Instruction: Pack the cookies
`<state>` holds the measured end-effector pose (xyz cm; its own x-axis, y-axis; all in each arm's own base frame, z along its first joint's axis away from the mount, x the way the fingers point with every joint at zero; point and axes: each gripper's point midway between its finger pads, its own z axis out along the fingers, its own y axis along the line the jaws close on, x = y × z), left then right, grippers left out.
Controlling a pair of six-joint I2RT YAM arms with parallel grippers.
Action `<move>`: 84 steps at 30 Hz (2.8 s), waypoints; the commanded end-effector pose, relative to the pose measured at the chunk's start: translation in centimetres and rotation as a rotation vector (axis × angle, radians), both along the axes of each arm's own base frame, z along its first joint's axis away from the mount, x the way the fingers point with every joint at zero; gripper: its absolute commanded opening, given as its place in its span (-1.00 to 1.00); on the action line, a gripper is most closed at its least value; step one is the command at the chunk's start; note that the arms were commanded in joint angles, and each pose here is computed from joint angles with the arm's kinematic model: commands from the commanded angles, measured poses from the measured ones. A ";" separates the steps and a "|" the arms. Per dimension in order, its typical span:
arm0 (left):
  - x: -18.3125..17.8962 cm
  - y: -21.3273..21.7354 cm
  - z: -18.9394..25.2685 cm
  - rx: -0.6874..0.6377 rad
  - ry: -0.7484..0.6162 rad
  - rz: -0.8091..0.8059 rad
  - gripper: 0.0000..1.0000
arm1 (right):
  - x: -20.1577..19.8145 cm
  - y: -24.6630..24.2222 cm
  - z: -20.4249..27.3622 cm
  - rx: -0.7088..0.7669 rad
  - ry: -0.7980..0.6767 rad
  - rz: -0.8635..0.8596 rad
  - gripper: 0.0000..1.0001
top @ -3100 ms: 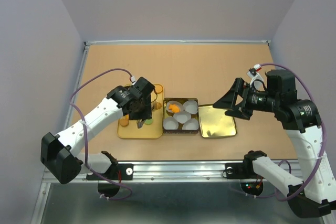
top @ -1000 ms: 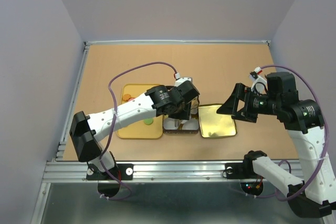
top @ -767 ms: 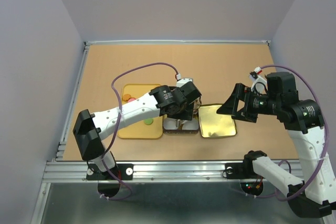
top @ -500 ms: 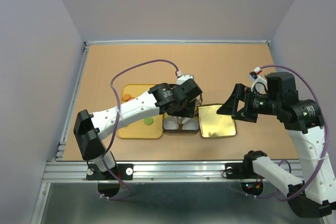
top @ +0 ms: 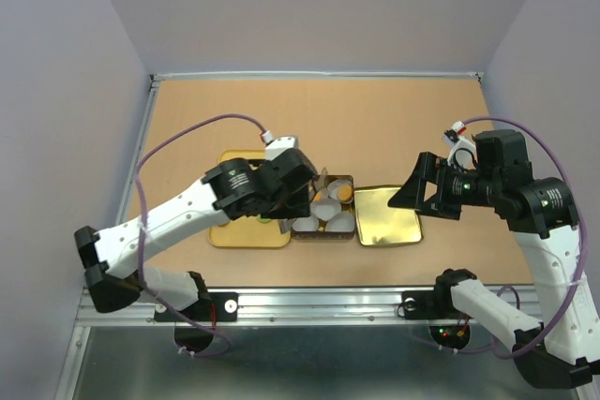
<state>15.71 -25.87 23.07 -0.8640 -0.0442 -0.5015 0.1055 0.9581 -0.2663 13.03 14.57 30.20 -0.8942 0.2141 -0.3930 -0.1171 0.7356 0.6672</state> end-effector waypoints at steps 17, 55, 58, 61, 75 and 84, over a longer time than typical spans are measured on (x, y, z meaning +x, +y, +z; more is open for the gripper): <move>1.1 9.3 -3.9 0.056 0.030 0.330 0.25 | -0.4 0.2 0.9 0.010 -0.056 0.044 1.00; 6.3 4.0 -6.9 0.205 0.048 0.119 0.19 | -0.1 -0.3 -1.6 -0.035 0.005 0.027 1.00; 6.3 3.9 -7.5 0.222 0.057 0.115 0.19 | -0.1 -0.2 -1.5 -0.032 0.006 0.028 1.00; 6.4 3.7 -7.7 0.219 0.056 0.114 0.18 | -0.1 -0.2 -1.6 -0.033 0.006 0.027 1.00; 6.5 4.3 -9.3 0.323 0.104 0.103 0.02 | 0.1 -0.1 -1.8 -0.035 0.013 0.029 1.00; 6.1 4.6 -9.5 0.354 0.127 0.090 -0.08 | 0.3 -0.1 -1.6 -0.032 0.007 0.030 1.00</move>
<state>21.73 -21.65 12.07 -0.9279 0.0239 -0.3721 -0.0007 0.9978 0.0658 13.14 14.44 28.68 -0.9094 0.1876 -0.3712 -0.1096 0.7528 0.6490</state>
